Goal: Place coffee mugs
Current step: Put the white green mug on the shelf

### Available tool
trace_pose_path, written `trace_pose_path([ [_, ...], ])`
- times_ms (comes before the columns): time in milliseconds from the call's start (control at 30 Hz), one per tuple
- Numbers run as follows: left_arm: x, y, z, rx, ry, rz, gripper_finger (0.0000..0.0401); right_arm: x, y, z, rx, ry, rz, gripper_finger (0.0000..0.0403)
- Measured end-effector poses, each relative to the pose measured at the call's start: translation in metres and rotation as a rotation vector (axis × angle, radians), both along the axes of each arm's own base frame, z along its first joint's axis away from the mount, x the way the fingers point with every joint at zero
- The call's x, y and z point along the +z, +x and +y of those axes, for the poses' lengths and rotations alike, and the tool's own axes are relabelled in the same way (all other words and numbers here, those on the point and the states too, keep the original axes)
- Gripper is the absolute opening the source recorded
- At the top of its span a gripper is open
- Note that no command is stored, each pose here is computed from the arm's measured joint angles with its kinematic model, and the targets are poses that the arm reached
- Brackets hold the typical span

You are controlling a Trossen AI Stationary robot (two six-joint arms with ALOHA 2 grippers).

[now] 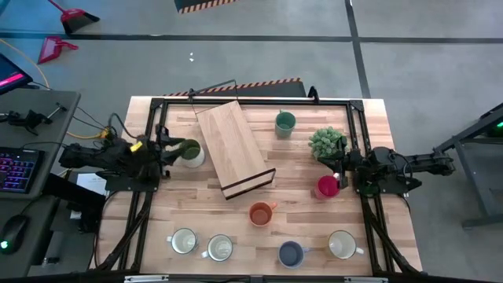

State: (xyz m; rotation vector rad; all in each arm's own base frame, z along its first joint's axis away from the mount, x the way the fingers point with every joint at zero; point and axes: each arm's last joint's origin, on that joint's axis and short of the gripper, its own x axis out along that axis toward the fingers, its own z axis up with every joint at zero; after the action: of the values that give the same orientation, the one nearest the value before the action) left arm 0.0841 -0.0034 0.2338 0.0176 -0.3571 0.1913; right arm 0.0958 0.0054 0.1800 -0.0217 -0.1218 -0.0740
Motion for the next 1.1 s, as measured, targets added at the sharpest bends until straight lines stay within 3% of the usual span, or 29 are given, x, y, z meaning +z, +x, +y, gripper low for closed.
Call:
trace_pose_path([
  [267, 0.056, -0.009, 0.002, 0.024, 0.040, 0.213, 0.0133, 0.005, -0.001, 0.000, 0.004, 0.097, -0.030, 0.0000],
  [433, 0.084, -0.007, 0.004, 0.108, 0.010, 0.424, 0.0133, 0.006, -0.001, 0.000, 0.007, 0.125, -0.038, 0.0000],
  [600, 0.104, 0.007, 0.005, 0.210, -0.028, 0.545, 0.0133, 0.007, -0.002, -0.002, -0.032, 0.188, -0.055, 0.0000],
  [767, 0.097, 0.026, 0.006, 0.295, -0.081, 0.709, 0.0138, 0.007, -0.002, -0.006, -0.170, 0.251, -0.075, 0.0001],
  [867, 0.085, 0.036, 0.009, 0.338, -0.162, 0.820, 0.0146, 0.007, -0.003, -0.006, -0.177, 0.253, -0.077, 0.0009],
  [1100, 0.060, 0.053, 0.014, 0.284, -0.387, 1.044, 0.0159, 0.007, -0.003, -0.006, -0.171, 0.295, -0.082, 0.0034],
])
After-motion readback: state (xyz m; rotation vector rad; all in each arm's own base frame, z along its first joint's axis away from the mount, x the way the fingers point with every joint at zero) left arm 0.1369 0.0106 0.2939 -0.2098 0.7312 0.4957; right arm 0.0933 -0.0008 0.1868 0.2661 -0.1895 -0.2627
